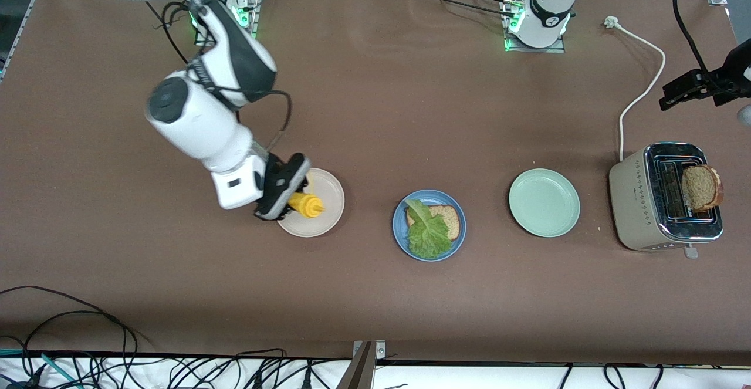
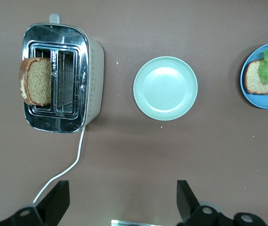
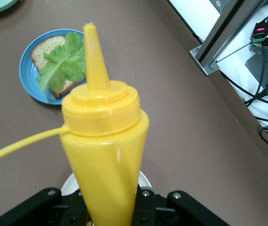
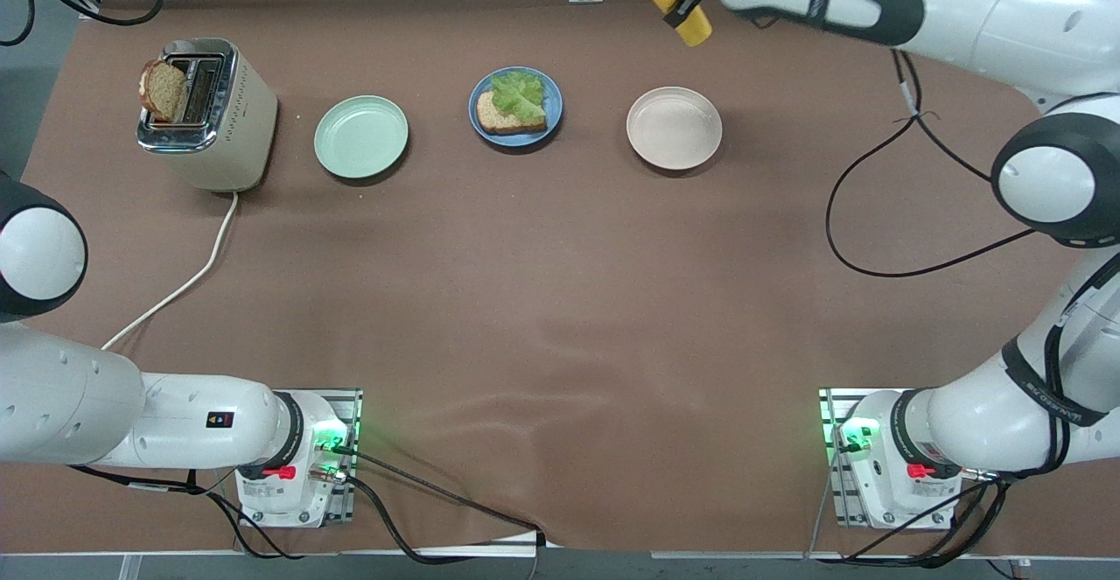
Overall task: Make sandwich in blue plate with both arms
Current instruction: 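Tilt the mustard bottle over the sandwich with the right gripper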
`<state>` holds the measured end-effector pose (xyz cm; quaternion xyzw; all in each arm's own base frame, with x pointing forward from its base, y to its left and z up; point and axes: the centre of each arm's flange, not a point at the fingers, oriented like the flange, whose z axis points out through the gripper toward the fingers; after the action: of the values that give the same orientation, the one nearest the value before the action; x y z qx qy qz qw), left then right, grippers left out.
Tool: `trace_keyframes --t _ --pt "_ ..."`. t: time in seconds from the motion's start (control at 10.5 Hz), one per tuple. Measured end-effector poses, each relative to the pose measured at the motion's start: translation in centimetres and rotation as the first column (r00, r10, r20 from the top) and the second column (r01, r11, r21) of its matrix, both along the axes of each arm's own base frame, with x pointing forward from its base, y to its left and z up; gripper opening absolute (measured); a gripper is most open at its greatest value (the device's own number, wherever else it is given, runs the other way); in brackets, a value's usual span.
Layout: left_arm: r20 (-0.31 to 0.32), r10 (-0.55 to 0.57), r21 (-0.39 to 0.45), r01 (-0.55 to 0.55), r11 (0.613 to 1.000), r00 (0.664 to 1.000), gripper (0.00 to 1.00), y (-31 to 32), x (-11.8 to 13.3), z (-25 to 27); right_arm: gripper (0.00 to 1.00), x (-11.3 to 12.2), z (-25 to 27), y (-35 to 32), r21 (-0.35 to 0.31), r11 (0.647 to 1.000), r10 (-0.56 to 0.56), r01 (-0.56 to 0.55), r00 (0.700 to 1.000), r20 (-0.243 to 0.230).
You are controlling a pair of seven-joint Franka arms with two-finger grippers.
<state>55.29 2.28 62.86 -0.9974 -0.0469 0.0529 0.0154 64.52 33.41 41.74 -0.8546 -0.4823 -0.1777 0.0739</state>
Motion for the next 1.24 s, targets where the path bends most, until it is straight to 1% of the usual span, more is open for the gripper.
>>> trace_keyframes --t 0.1,0.29,0.48,0.57,0.86,1.05,1.24 --pt "0.000 0.000 0.000 0.000 1.000 1.000 1.00 0.0 0.0 0.0 0.12 -0.7 -1.3 2.6 -0.013 1.000 -0.020 0.020 0.999 0.032" --pt "0.000 0.001 0.000 -0.001 1.000 1.000 1.00 0.0 0.0 0.0 0.12 -1.9 -4.4 6.9 -0.075 0.996 -0.031 0.038 0.995 0.092" --pt "0.000 0.001 0.000 -0.001 1.000 1.000 1.00 0.1 0.0 0.0 0.12 -2.6 -7.6 10.7 -0.136 0.990 -0.016 0.037 0.988 0.151" --pt "0.000 0.002 0.000 -0.002 1.000 1.000 1.00 0.1 0.0 0.0 0.12 -2.9 -9.3 11.8 -0.170 0.985 0.010 0.020 0.985 0.173" --pt "-0.001 0.006 0.000 -0.006 1.000 1.000 1.00 0.3 0.0 0.0 0.12 -2.8 -14.2 14.6 -0.258 0.966 0.087 -0.027 0.971 0.225" --pt "0.000 0.007 0.000 -0.007 1.000 1.000 1.00 0.4 0.0 0.0 0.13 -2.8 -17.9 16.2 -0.297 0.953 0.129 -0.050 0.959 0.253" --pt "0.001 0.007 0.000 -0.007 1.000 1.000 1.00 0.4 0.0 0.1 0.14 -3.1 -21.8 16.9 -0.332 0.939 0.181 -0.085 0.945 0.271"
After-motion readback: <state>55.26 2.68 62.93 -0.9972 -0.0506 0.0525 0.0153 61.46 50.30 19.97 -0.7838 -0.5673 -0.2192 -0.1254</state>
